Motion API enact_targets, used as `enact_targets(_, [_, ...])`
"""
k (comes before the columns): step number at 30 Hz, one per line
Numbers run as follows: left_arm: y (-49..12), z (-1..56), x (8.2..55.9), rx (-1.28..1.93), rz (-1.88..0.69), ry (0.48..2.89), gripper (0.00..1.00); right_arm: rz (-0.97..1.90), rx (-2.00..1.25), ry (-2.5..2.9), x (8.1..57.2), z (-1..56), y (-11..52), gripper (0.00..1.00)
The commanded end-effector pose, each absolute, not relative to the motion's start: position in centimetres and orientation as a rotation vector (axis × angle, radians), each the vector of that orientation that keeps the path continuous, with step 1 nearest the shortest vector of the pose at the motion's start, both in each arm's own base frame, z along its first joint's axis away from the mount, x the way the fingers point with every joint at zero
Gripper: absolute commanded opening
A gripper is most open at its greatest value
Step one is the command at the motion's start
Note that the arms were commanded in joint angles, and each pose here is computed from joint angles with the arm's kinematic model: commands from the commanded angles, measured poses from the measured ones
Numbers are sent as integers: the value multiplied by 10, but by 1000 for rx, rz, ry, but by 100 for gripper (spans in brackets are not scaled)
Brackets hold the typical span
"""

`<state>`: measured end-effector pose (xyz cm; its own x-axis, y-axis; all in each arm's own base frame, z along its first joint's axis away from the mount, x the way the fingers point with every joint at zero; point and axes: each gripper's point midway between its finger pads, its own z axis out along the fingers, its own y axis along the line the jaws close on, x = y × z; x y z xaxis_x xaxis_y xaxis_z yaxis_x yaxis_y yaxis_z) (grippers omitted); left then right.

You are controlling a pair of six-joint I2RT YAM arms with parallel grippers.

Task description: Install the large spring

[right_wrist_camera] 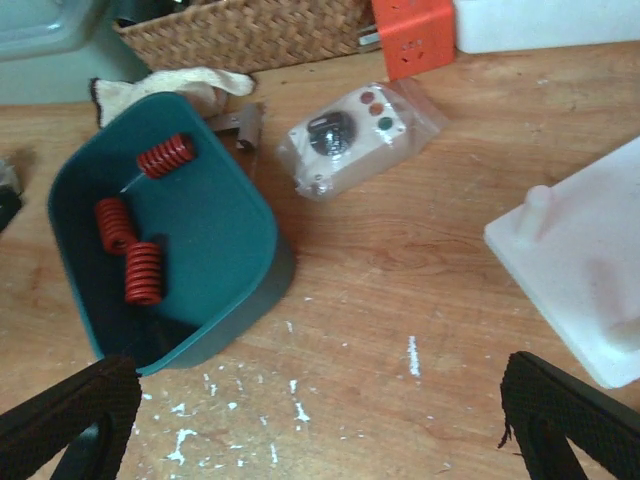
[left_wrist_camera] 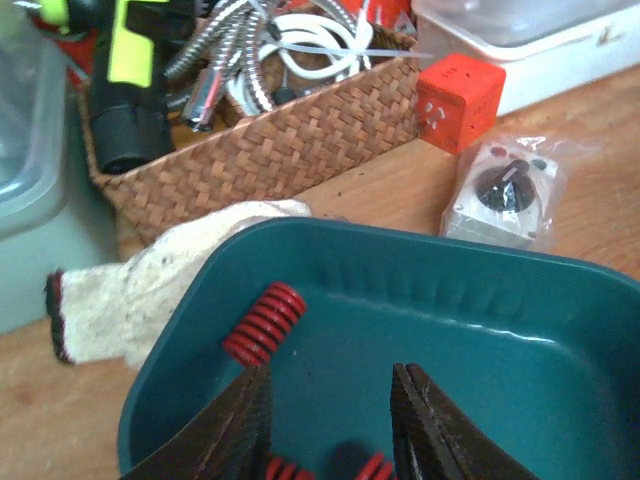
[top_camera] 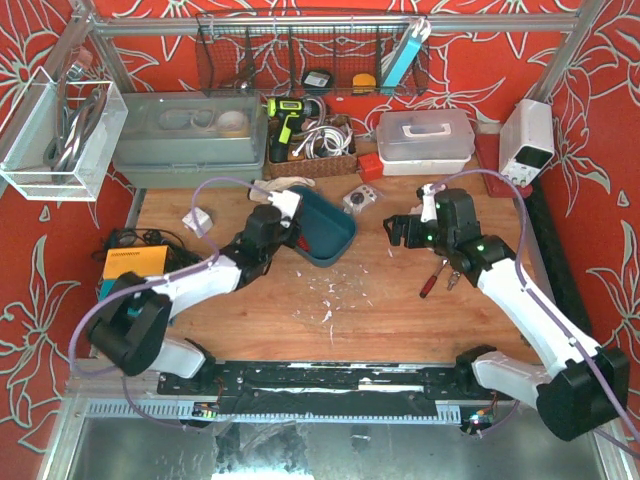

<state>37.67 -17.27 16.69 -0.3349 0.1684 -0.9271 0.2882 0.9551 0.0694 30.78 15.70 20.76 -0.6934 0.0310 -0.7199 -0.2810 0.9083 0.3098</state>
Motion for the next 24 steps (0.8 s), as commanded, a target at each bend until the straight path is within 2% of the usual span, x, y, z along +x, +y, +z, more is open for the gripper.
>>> enact_targets(1, [-183,152,400,511,-72,1991,37,585,-162,2178,304,225,164,99])
enact_targets(12, [-180,116,463,730,143,2162,41,583,-156,2141,301,231,161,99])
enact_targets(24, [-160,74,475,786,250,2276,46,572,-150,2122,299,234,158,99])
